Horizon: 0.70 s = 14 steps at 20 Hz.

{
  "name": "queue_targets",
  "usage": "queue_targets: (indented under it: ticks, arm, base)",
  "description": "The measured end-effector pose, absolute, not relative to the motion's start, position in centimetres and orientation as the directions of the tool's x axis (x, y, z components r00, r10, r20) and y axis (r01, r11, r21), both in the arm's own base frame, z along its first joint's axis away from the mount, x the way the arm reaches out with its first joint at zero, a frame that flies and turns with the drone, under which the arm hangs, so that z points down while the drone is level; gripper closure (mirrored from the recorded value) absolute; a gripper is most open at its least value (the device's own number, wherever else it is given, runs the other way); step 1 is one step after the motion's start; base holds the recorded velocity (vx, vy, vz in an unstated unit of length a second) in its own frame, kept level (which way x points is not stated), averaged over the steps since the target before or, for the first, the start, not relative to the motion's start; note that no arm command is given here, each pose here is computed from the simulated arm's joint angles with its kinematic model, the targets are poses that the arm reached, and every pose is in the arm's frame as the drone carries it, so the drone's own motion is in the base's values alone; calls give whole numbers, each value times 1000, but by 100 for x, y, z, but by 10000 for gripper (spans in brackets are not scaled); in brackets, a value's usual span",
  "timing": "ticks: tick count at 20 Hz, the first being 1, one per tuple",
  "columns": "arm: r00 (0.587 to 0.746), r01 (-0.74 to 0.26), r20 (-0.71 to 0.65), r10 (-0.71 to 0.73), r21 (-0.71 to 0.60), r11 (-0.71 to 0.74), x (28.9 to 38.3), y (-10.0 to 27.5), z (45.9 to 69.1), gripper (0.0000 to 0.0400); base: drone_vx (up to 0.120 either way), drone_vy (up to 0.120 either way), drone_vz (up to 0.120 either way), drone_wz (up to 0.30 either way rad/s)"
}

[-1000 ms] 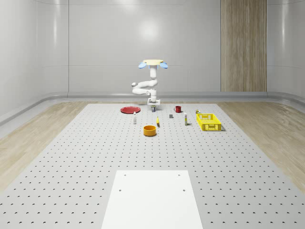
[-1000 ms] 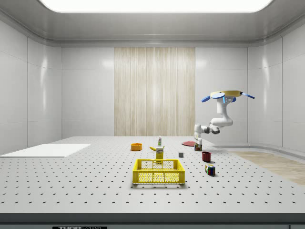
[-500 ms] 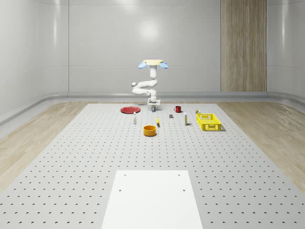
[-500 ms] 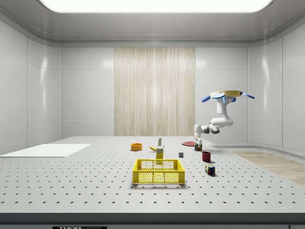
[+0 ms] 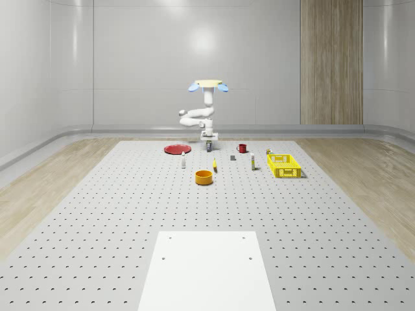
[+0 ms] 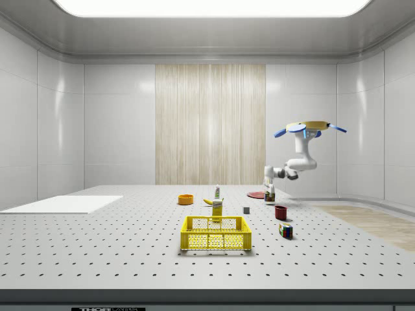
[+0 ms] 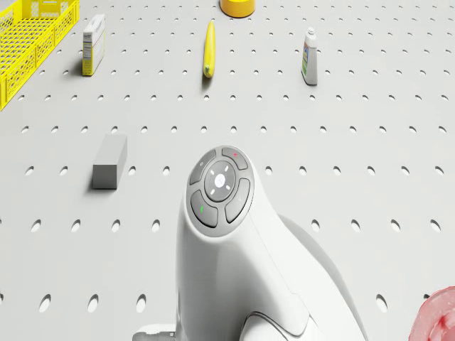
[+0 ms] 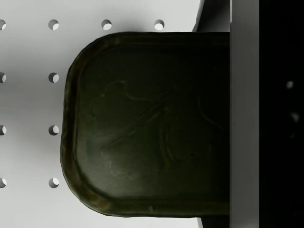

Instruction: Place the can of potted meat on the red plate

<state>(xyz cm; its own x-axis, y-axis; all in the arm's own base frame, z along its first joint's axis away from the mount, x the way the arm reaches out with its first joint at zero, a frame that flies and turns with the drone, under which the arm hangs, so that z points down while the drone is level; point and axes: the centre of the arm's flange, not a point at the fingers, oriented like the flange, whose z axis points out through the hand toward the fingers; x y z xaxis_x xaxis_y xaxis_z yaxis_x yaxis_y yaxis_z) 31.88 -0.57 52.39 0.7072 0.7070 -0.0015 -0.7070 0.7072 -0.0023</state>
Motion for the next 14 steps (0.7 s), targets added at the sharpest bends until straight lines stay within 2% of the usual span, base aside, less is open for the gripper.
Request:
queue_targets:
  ticks: [8, 14]
  arm:
    - [705, -709, -2, 709, -2, 705, 3188, -58, 5131, 119]
    - [705, -709, -1, 709, -2, 705, 3188, -59, 5114, 119]
  base:
    - [0, -120, 120, 0]
    - [0, -120, 0, 0]
